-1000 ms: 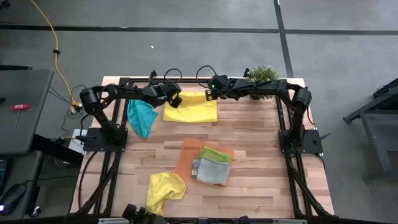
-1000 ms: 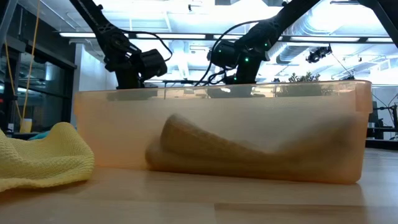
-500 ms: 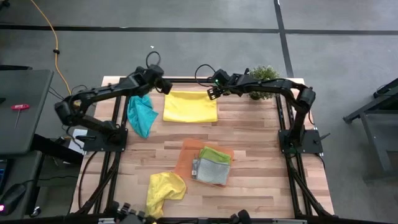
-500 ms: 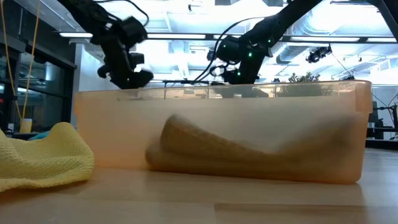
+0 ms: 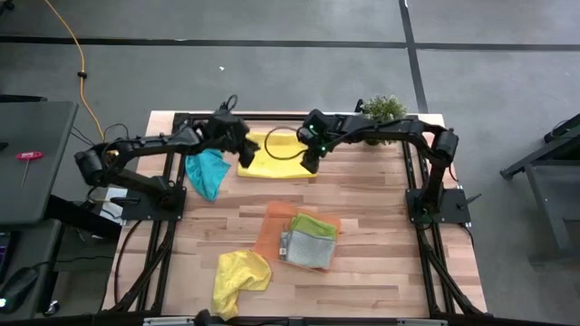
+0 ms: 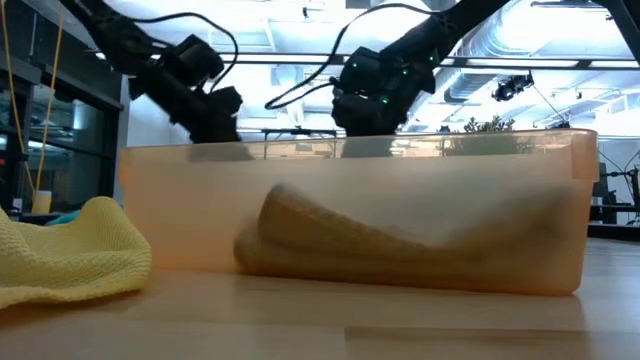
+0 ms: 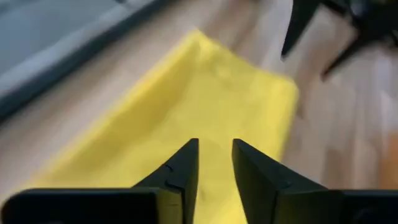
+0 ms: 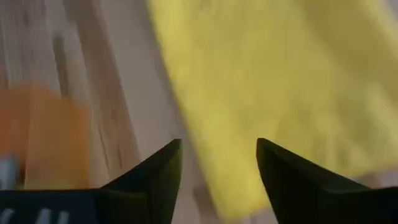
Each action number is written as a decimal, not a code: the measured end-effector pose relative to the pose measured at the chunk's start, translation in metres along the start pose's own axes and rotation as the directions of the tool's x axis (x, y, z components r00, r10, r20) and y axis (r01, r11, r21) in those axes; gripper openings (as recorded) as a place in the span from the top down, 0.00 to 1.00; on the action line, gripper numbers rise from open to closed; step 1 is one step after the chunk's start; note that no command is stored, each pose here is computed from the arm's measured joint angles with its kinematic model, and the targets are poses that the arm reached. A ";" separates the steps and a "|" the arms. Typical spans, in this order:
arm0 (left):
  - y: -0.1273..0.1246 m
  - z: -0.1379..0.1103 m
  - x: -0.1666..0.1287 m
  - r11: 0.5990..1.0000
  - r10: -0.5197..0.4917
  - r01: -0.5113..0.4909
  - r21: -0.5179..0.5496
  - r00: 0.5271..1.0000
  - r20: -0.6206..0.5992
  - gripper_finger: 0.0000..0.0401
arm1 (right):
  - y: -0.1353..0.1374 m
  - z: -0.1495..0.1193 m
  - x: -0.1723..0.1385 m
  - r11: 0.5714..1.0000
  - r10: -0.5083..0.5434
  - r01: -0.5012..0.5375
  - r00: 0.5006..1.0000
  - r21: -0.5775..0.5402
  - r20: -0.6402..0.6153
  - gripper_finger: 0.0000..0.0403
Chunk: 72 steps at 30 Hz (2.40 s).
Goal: Fold microfiber towels
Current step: Fold the top yellow towel
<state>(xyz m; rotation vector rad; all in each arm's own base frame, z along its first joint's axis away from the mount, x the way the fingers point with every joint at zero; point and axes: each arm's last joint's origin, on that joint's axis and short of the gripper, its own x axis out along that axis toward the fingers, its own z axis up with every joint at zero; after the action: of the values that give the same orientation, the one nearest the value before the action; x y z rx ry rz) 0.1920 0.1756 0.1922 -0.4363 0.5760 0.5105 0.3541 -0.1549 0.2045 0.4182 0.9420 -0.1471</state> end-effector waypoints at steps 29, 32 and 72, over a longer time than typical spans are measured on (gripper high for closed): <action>-0.045 -0.059 -0.013 0.787 0.136 0.136 0.602 0.914 -0.383 0.62 | 0.028 -0.046 -0.026 0.973 -0.158 0.062 0.879 -0.222 -0.449 0.57; -0.043 -0.064 -0.002 0.775 0.147 0.153 0.613 0.900 -0.410 0.57 | 0.026 -0.043 -0.029 0.972 -0.160 0.068 0.894 -0.226 -0.418 0.55; -0.036 -0.082 0.025 0.821 0.169 0.170 0.544 0.839 -0.517 0.71 | 0.025 -0.042 0.064 0.845 -0.203 -0.002 0.925 -0.535 -0.323 0.60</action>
<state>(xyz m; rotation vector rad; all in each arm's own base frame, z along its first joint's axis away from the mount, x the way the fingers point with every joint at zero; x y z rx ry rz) 0.1977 0.1130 0.1235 0.0161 1.2491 0.1747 0.3670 -0.1115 0.1381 -0.1291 1.3286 0.1033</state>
